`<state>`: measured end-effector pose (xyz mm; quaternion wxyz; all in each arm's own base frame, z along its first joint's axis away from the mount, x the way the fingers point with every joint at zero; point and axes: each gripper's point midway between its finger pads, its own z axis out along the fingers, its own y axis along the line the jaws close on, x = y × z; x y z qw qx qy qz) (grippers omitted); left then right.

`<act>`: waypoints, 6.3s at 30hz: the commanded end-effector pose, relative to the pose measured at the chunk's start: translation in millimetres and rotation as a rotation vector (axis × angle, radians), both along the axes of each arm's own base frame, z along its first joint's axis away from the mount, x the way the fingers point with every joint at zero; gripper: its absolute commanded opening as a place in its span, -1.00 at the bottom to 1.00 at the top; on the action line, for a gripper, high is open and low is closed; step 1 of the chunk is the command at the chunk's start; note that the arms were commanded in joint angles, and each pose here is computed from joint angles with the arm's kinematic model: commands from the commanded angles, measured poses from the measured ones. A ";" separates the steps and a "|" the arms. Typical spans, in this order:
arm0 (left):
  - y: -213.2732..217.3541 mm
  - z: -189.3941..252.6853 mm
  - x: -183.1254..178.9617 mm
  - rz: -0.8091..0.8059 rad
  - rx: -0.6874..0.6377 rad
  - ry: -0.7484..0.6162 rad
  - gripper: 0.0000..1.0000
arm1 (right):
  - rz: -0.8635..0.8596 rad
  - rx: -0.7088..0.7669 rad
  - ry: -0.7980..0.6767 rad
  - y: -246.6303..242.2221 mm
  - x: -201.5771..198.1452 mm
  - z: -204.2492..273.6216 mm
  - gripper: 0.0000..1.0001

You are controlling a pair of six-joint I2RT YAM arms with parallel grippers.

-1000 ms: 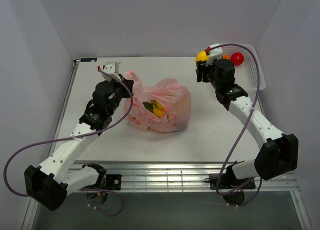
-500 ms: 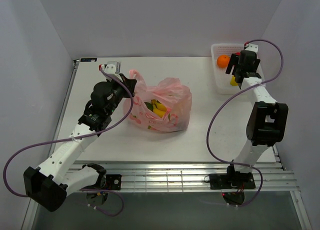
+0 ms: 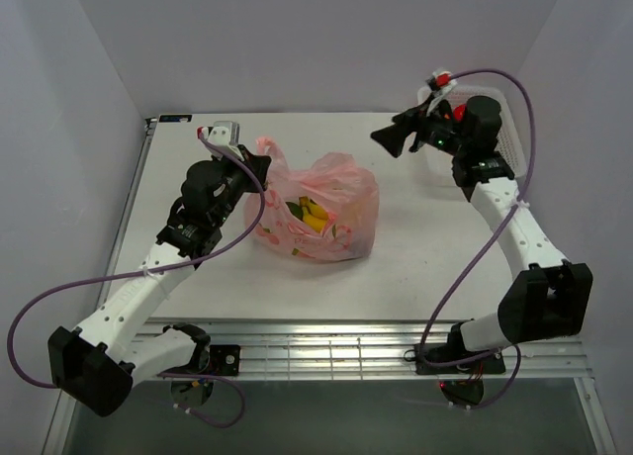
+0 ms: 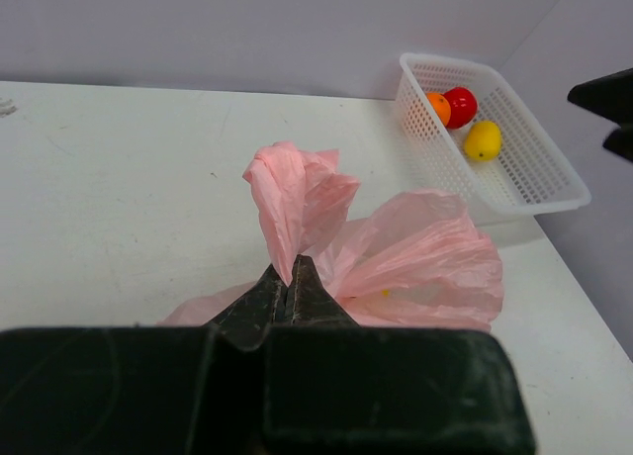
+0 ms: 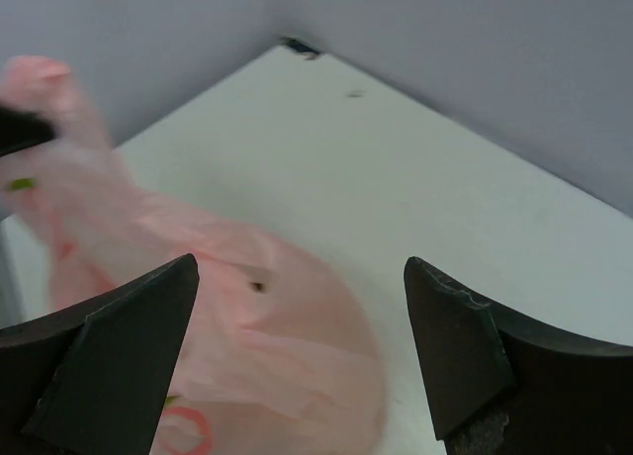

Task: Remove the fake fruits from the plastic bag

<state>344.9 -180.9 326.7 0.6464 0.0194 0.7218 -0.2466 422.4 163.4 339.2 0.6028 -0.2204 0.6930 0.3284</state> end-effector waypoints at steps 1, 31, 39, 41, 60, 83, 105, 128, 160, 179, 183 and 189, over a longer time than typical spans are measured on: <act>5.0 13.7 2.2 0.031 -0.023 -0.021 -1.00 | 0.540 0.035 -0.025 109.1 -101.9 15.8 0.80; -1.9 28.0 -11.7 -0.012 -0.093 -0.021 -1.00 | 0.419 0.109 0.751 232.4 -121.2 -155.6 0.80; 2.1 19.9 -11.9 0.010 -0.079 0.007 -1.00 | 0.617 0.202 0.650 217.2 -150.8 -134.1 0.80; 3.2 17.7 -11.2 0.018 -0.078 0.011 -1.00 | 0.628 0.239 0.652 208.3 -155.1 -131.1 0.80; -11.3 25.0 -32.1 -0.118 -0.064 -0.063 -1.00 | 0.143 0.220 0.821 176.2 -98.5 -171.5 0.80; -8.6 19.4 -28.6 -0.092 -0.052 -0.042 -1.00 | -0.374 -0.785 0.361 103.9 -97.6 -241.8 0.80; -10.3 -9.6 -14.8 -0.053 -0.026 0.056 -1.00 | -0.110 -0.993 0.804 45.5 -223.5 -274.4 0.80; -17.8 -3.7 -24.1 -0.110 -0.049 0.047 -1.00 | -0.604 -1.319 0.799 -42.2 -212.4 -308.5 0.80; -28.5 -6.5 -31.1 -0.170 -0.055 0.049 -1.00 | -0.093 -0.557 0.397 108.2 -153.5 -152.2 -0.65; -24.8 7.6 -34.9 -0.171 -0.052 -0.024 -1.00 | -0.318 -0.117 -0.023 38.0 -53.8 42.4 -0.69; -28.8 6.8 -35.1 -0.194 -0.040 -0.030 -1.00 | -0.513 -0.130 -0.036 -19.1 -19.5 48.1 -0.67; -34.1 23.1 -35.6 -0.228 -0.040 -0.090 -1.00 | -0.970 -0.237 0.007 -111.8 47.3 13.8 -0.66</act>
